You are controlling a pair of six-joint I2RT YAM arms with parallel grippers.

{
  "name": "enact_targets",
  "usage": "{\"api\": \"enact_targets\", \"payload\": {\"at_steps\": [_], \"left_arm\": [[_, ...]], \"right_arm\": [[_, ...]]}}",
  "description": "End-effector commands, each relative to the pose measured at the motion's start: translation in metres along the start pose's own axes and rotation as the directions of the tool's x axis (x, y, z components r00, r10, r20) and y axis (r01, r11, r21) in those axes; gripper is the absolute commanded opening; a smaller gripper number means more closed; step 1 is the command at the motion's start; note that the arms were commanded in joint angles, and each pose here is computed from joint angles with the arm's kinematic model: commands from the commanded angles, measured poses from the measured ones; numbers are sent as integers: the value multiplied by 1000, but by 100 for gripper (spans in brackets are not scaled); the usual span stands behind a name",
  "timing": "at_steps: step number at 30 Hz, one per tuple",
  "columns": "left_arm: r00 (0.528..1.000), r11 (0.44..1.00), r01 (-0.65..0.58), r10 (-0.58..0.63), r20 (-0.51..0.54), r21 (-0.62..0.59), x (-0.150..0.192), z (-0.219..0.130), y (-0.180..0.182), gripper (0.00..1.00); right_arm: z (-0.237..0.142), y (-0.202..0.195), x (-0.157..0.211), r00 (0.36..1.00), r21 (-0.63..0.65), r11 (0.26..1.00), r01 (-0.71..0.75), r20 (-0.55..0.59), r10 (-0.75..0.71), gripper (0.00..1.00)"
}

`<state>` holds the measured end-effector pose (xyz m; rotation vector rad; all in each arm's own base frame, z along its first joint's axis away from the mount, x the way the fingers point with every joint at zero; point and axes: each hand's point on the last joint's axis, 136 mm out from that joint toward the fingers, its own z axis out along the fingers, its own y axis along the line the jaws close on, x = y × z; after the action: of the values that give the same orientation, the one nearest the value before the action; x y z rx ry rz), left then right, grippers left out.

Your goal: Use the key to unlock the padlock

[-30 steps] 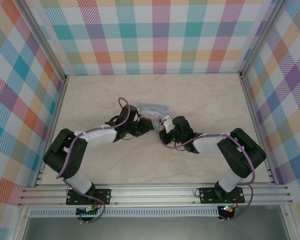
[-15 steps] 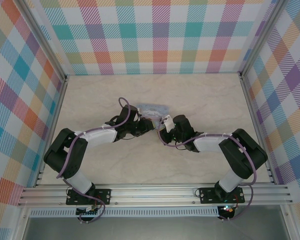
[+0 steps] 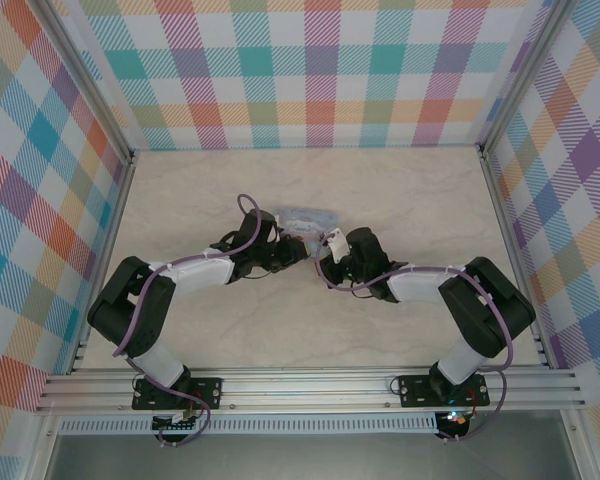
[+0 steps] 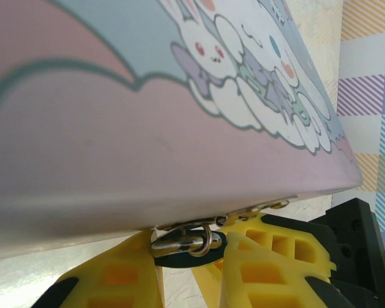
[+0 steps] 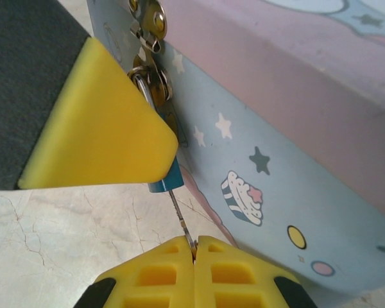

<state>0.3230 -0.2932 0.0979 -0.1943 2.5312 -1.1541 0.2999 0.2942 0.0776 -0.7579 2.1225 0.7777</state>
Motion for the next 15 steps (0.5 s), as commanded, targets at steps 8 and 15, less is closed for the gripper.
{"api": "enact_targets", "payload": {"at_steps": [8, 15], "left_arm": [[980, 995, -5, 26, -198, 103, 46, 1, -28, 20], [982, 992, -6, 30, -189, 127, 43, -6, -39, 20]], "right_arm": [[-14, 33, -113, 926, -110, 971, 212, 339, -164, 0], [-3, 25, -100, 930, -105, 974, 202, 331, -157, 0]]}}
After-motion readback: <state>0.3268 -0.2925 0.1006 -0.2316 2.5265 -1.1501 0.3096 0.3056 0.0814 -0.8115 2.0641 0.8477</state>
